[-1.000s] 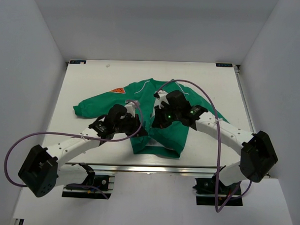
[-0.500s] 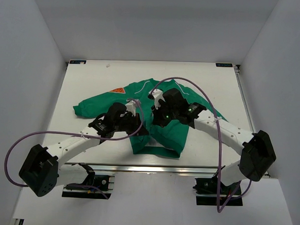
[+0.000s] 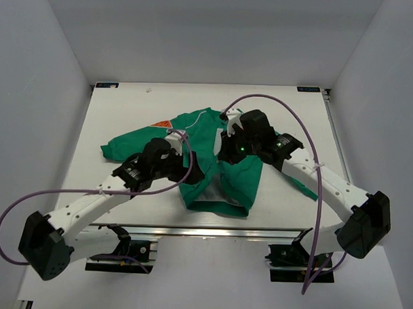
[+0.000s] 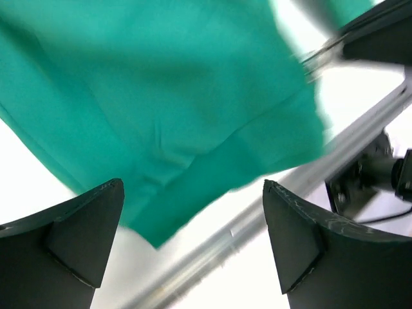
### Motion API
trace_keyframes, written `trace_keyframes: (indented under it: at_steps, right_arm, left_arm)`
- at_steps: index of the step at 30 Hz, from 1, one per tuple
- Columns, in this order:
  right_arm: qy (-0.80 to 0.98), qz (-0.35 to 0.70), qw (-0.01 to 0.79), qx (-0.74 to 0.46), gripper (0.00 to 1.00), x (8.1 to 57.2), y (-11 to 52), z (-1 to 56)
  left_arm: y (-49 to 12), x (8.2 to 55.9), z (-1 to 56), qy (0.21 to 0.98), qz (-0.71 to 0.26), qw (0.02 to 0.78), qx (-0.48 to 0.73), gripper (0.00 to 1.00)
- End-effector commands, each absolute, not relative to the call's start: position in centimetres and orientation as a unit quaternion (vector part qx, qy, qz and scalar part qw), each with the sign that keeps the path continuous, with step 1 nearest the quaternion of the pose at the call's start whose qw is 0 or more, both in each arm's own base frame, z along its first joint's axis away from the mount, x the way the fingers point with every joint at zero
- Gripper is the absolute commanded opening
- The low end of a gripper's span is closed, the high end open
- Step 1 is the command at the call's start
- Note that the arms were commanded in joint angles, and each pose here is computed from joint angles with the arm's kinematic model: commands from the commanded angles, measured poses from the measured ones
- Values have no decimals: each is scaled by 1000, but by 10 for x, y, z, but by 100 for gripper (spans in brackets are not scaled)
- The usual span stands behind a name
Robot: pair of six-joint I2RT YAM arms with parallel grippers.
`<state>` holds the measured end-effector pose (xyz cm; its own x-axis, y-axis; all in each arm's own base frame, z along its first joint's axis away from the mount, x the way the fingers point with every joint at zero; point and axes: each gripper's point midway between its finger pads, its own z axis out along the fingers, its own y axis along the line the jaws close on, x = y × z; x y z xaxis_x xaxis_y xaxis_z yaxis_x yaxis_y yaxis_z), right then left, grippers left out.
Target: Zip up the jacket
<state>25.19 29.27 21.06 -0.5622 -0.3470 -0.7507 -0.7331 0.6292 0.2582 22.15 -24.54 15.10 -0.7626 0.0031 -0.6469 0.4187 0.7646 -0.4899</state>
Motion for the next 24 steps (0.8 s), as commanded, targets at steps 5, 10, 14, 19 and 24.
trace_keyframes:
  at_steps: [5,10,14,19,24]
  right_arm:
    - [830,335,330,-301,0,256,303,255]
    - [843,367,286,-269,0,273,295,266]
    - [840,379,276,-273,0,271,296,274]
    - [845,378,279,-254,0,275,289,277]
    - [846,386,273,-249,0,276,286,276]
  left_arm:
    - [-249,243,254,766,-269,536,230,98]
    - [-264,238,271,734,-177,573,319,98]
    - [-268,245,279,724,-124,584,346,98]
    - [-288,247,274,699,-104,584,400,98]
    - [-312,243,260,689,-126,567,435,98]
